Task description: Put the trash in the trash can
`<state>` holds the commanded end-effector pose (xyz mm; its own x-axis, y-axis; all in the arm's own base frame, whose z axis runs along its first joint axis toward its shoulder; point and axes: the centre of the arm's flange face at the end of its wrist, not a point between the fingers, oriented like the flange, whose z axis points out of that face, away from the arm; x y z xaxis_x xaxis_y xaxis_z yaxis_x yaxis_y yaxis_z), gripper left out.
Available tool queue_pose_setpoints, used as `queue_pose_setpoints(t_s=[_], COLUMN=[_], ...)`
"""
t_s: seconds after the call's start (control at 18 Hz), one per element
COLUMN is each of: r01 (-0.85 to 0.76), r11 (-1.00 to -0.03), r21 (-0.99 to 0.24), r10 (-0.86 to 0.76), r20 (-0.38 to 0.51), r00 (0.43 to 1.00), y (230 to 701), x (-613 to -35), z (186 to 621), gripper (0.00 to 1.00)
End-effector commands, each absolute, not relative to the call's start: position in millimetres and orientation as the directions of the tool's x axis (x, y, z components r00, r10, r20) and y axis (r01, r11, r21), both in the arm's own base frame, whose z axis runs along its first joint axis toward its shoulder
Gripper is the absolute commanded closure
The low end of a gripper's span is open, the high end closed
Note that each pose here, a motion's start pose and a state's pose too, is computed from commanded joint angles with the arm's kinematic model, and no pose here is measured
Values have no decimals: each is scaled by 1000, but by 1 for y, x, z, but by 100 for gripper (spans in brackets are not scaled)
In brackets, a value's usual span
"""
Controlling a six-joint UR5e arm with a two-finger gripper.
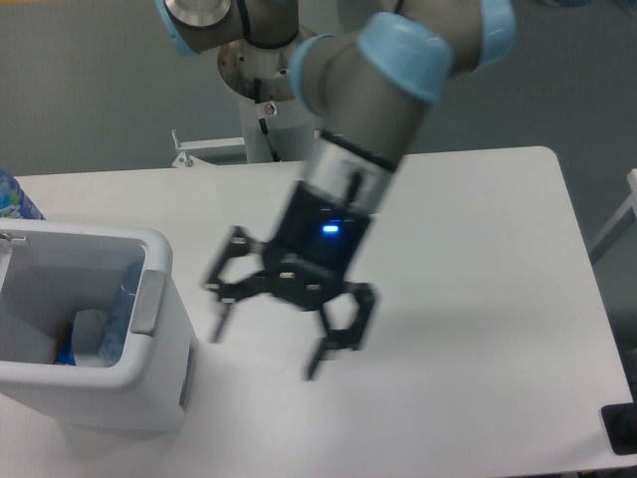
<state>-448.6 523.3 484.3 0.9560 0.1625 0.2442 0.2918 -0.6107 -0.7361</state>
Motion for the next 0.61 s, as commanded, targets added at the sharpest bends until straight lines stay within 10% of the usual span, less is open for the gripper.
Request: queue_pose_setpoints(t_s=[0.61], r01=[105], r11=[-920], r21=[-377], r10=[176], r20=[-158], r00=[972], y=[442], x=[-525], z=[368], gripper=[0])
